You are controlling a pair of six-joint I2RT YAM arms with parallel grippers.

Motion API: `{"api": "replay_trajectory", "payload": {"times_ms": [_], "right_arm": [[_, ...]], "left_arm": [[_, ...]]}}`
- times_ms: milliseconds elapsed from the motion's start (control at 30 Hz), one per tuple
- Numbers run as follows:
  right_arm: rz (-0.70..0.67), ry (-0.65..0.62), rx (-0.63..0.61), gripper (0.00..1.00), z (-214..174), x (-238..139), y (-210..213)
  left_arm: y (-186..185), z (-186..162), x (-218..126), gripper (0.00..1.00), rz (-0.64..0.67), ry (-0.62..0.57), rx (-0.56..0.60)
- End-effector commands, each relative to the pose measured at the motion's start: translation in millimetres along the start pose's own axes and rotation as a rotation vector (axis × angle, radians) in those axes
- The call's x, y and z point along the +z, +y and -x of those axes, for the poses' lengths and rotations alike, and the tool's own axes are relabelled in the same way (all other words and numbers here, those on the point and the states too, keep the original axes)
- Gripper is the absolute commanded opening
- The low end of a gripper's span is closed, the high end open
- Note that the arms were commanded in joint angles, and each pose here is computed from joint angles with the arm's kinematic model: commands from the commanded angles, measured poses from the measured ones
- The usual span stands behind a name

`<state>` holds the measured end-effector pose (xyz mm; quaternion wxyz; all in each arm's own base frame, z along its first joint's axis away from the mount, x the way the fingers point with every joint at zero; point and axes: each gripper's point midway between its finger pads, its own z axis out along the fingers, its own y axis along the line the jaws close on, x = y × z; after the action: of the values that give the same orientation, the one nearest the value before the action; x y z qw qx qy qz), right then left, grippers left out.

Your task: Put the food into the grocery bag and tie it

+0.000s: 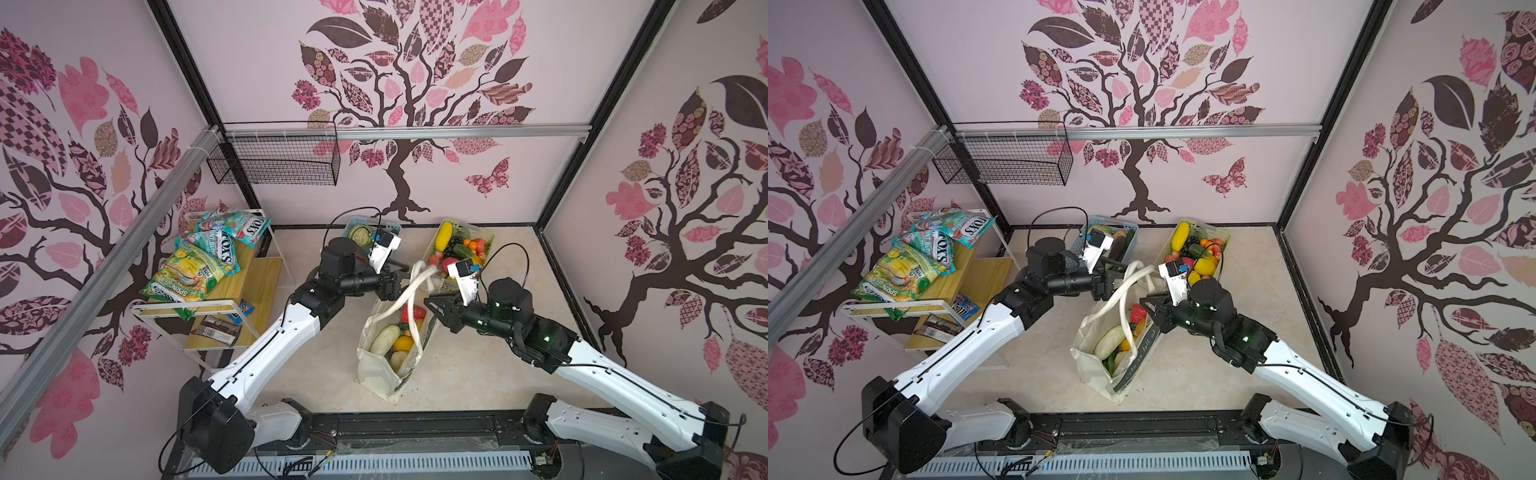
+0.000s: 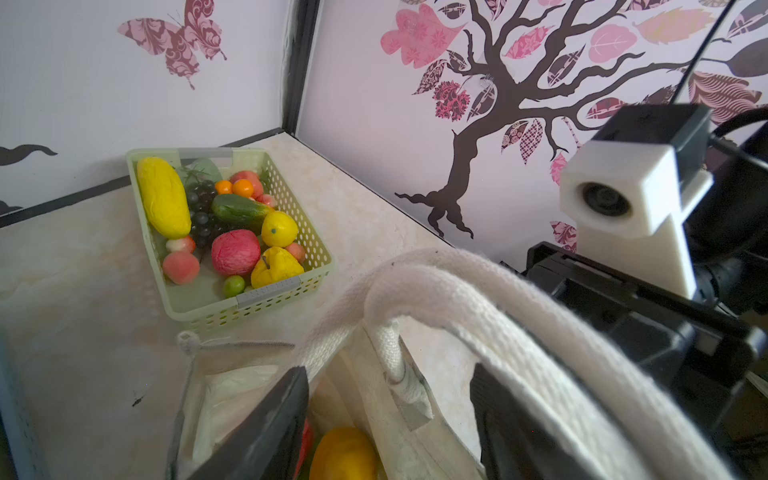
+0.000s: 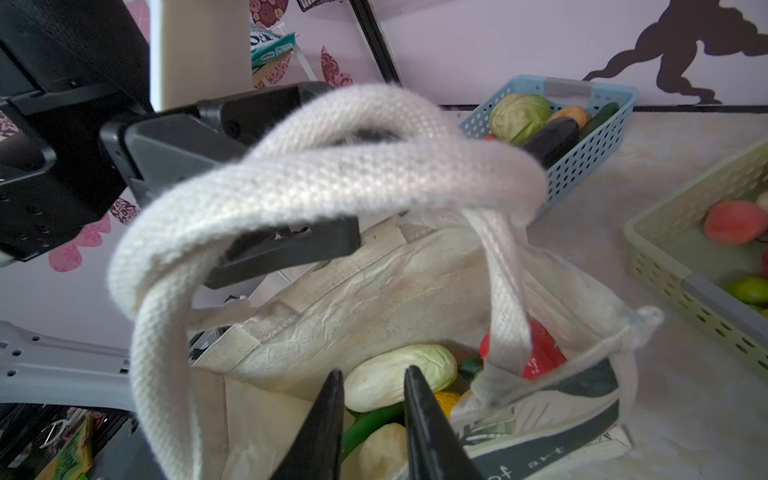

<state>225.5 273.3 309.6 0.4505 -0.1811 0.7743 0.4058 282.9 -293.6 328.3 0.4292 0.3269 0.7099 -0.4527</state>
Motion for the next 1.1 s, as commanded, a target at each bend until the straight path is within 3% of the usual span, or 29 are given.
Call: {"api": "replay_trajectory", "payload": {"times_ms": [0,333,700,1067], "right_arm": [[-0.020,-0.077,-0.013,0.25,30.7,-1.7,4.2],[-0.232,-0.110,-0.001,0.16,45.0,-4.6,-41.6],[-0.241,-0.110,-0.012,0.17,44.0,2.5,-51.5],[-0.243,-0.100,-0.025,0.18,40.9,9.2,-55.1]], "left_arm": [[3.6,-7.3,11.5,0.68,-0.025,-0.003,-0.001],[21.1,-4.4,28.0,0.70,0.014,-0.061,-0.046],[18.7,16.5,28.1,0.67,0.008,-0.164,-0.063],[20.2,11.7,46.7,0.63,0.001,-0.169,-0.095]]}}
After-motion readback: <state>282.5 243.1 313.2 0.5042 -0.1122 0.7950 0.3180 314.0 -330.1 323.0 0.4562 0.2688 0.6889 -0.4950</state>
